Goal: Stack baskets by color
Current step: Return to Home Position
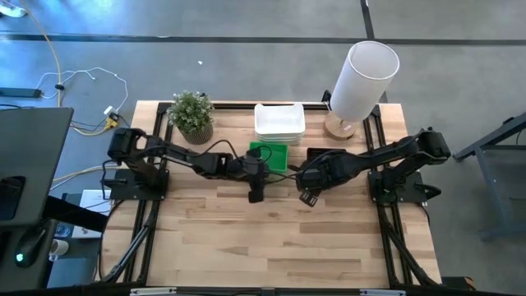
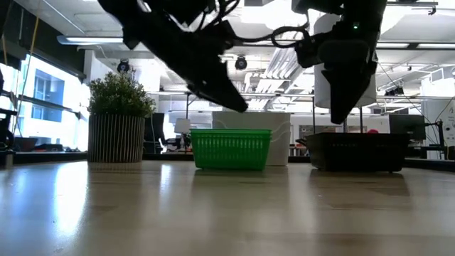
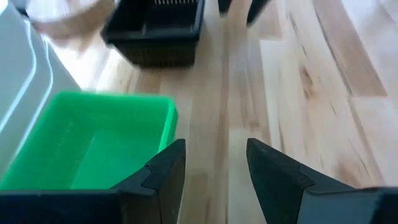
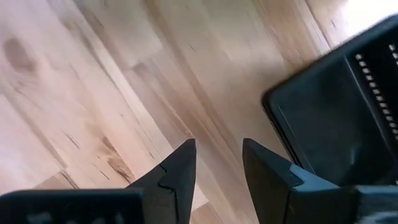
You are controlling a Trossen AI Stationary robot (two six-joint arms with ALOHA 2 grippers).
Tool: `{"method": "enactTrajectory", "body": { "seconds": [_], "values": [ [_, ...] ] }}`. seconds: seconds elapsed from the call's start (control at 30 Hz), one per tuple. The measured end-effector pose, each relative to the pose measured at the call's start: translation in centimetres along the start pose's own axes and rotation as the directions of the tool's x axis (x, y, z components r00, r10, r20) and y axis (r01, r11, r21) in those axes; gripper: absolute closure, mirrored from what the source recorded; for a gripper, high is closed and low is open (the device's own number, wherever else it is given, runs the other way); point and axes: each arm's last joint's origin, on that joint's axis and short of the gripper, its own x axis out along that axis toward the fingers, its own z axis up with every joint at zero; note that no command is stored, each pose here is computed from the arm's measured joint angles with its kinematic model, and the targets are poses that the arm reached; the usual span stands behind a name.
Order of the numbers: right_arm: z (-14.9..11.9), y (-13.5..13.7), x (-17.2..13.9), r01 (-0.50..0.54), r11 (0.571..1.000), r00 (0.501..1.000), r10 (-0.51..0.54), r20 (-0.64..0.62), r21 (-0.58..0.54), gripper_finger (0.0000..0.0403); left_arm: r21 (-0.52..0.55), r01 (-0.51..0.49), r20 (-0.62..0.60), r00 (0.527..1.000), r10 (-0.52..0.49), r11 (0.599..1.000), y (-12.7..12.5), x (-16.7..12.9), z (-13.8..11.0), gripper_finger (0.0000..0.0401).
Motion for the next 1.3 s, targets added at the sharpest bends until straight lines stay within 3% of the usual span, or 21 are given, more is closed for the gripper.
{"method": "enactTrajectory", "body": {
  "seconds": [0.23,0.4,0.6,0.83,1.3],
  "values": [
    [1.3,0.7,-1.5,-0.052,0.990,0.996,0.060,0.059,-0.135,0.0284,0.033,0.032,0.002,0.999,-0.032,0.999,1.1,-4.0,1.5,0.0245],
    [2.8,0.9,-3.6,0.010,0.953,0.977,0.055,0.207,-0.302,0.0284,0.025,0.058,0.032,0.998,-0.059,0.998,2.3,-7.1,2.5,0.0245],
    [3.2,-0.4,-7.3,0.055,0.917,0.922,0.105,0.372,-0.395,0.0284,-0.003,0.089,0.080,0.993,-0.089,0.996,3.0,-10.8,1.7,0.0245],
    [0.5,-3.1,-8.7,0.048,0.930,0.864,0.144,0.482,-0.365,0.0284,-0.051,0.088,0.173,0.982,-0.078,0.995,3.4,-14.4,-0.8,0.0245],
    [-6.4,-7.6,-4.9,-0.094,0.954,0.679,0.271,0.682,-0.286,0.0284,-0.157,0.126,0.347,0.936,-0.065,0.980,3.3,-18.0,-8.2,0.0245]
  ]
}}
